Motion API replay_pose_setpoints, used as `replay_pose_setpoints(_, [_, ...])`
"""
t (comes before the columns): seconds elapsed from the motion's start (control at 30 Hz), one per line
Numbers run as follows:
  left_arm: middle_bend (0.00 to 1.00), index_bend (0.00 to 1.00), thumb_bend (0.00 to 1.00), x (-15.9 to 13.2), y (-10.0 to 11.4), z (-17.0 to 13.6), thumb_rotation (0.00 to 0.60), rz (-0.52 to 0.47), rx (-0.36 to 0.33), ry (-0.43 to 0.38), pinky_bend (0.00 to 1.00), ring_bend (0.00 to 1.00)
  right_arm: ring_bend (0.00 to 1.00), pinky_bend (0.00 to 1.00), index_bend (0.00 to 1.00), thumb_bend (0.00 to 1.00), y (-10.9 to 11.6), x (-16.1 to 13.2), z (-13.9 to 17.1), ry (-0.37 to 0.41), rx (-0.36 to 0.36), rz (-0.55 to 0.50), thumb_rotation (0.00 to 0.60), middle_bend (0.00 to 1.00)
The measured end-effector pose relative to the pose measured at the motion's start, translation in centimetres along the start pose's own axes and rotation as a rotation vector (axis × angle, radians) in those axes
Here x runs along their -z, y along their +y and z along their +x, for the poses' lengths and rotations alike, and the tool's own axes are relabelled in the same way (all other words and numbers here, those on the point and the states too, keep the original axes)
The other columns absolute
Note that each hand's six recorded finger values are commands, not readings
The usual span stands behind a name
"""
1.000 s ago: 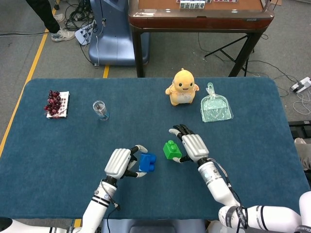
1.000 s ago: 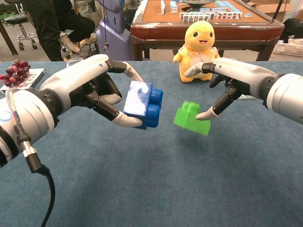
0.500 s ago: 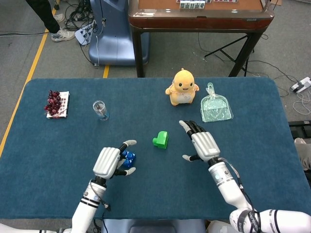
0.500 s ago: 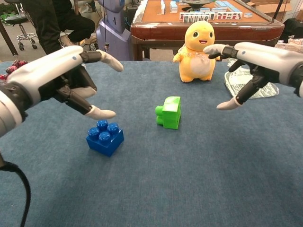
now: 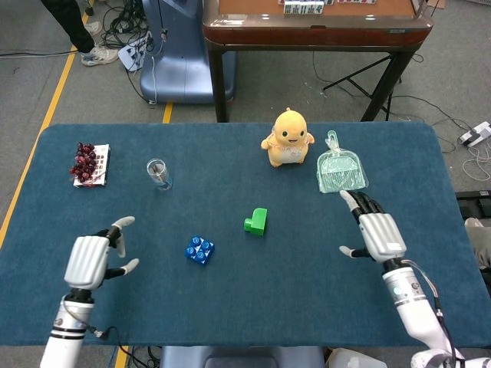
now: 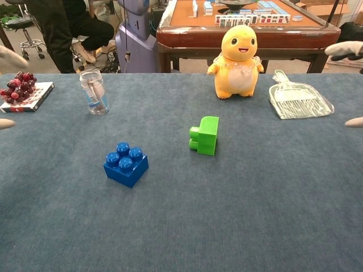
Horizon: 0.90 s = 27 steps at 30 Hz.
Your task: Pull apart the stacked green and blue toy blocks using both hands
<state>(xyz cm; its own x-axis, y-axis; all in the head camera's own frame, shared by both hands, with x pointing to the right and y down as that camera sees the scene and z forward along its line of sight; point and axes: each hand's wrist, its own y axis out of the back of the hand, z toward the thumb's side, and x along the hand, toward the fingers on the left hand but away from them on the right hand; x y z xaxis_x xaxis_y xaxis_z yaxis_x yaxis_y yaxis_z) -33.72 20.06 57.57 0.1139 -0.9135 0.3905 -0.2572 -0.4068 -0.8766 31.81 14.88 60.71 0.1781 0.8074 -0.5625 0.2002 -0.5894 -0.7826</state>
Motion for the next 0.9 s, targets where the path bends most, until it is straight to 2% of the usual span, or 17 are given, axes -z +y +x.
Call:
replay_pose_setpoints(0.23, [0.51, 0.3, 0.06, 5.7, 1.7, -3.6, 0.6, 0.051, -0.016, 0.072, 0.5, 0.41, 0.0, 0.11, 0.01, 0.01, 0.4, 5.3, 3.9, -0.096, 0.006, -0.053, 0.6, 0.07])
replay_pose_setpoints(0.43, [0.51, 0.3, 0.06, 9.5, 1.9, -7.1, 0.6, 0.136, 0.025, 0.129, 0.5, 0.4, 0.0, 0.11, 0.02, 0.01, 1.0, 8.0, 6.7, -0.142, 0.04, -0.074, 0.6, 0.07])
replay_pose_setpoints(0.63, [0.51, 0.3, 0.06, 10.8, 1.8, -8.2, 0.6, 0.132, 0.02, 0.167, 0.5, 0.4, 0.0, 0.11, 0.03, 0.01, 1.6, 9.6, 8.2, -0.167, 0.071, -0.092, 0.6, 0.07])
replay_pose_setpoints(0.9, [0.51, 0.31, 0.06, 10.4, 2.2, -8.0, 0.6, 0.143, -0.002, 0.154, 0.5, 0.4, 0.0, 0.11, 0.03, 0.01, 1.9, 10.2, 8.4, -0.172, 0.078, -0.106, 0.6, 0.07])
